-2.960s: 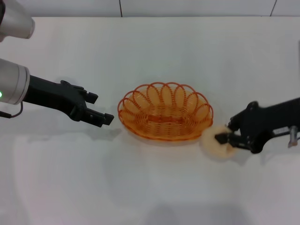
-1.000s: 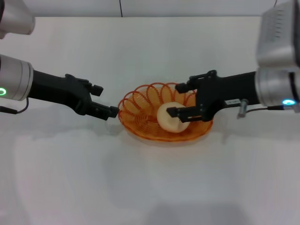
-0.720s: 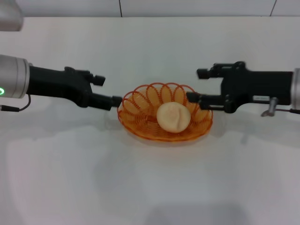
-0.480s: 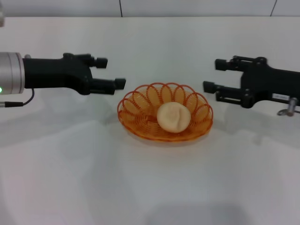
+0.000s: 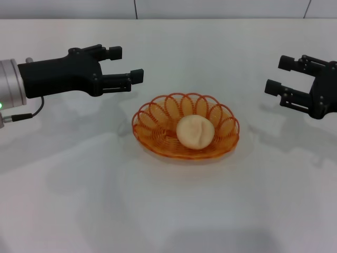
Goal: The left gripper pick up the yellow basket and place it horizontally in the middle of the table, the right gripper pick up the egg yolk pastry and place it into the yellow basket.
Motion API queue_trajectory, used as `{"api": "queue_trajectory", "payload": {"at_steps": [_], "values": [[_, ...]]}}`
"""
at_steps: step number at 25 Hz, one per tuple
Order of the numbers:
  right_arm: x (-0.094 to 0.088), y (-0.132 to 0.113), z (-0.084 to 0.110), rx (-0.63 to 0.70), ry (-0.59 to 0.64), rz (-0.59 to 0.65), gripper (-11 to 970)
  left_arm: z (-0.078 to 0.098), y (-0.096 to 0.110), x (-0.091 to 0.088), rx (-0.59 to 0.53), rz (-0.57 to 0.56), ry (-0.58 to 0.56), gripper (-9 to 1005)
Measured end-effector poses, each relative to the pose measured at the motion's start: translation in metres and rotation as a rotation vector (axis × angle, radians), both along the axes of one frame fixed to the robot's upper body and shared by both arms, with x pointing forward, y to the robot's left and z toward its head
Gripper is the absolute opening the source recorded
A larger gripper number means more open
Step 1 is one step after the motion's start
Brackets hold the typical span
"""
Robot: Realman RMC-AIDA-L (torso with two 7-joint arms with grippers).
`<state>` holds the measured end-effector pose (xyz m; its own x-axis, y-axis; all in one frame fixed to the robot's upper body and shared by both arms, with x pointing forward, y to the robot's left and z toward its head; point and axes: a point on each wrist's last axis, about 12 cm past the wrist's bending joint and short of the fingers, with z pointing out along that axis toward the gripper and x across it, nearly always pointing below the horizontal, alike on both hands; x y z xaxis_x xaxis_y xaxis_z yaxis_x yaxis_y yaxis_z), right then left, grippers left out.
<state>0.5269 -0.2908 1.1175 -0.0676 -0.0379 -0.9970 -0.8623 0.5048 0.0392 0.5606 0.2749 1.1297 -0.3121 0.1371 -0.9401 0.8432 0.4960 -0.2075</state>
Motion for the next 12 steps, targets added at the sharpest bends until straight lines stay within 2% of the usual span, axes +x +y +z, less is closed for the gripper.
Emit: {"api": "queue_trajectory", "payload": {"at_steps": [12], "values": [[-0.0043, -0.0022, 0.0009, -0.016, -0.004, 0.022, 648, 0.0031, -0.0001, 0.0007, -0.018, 0.000, -0.012, 887]]}}
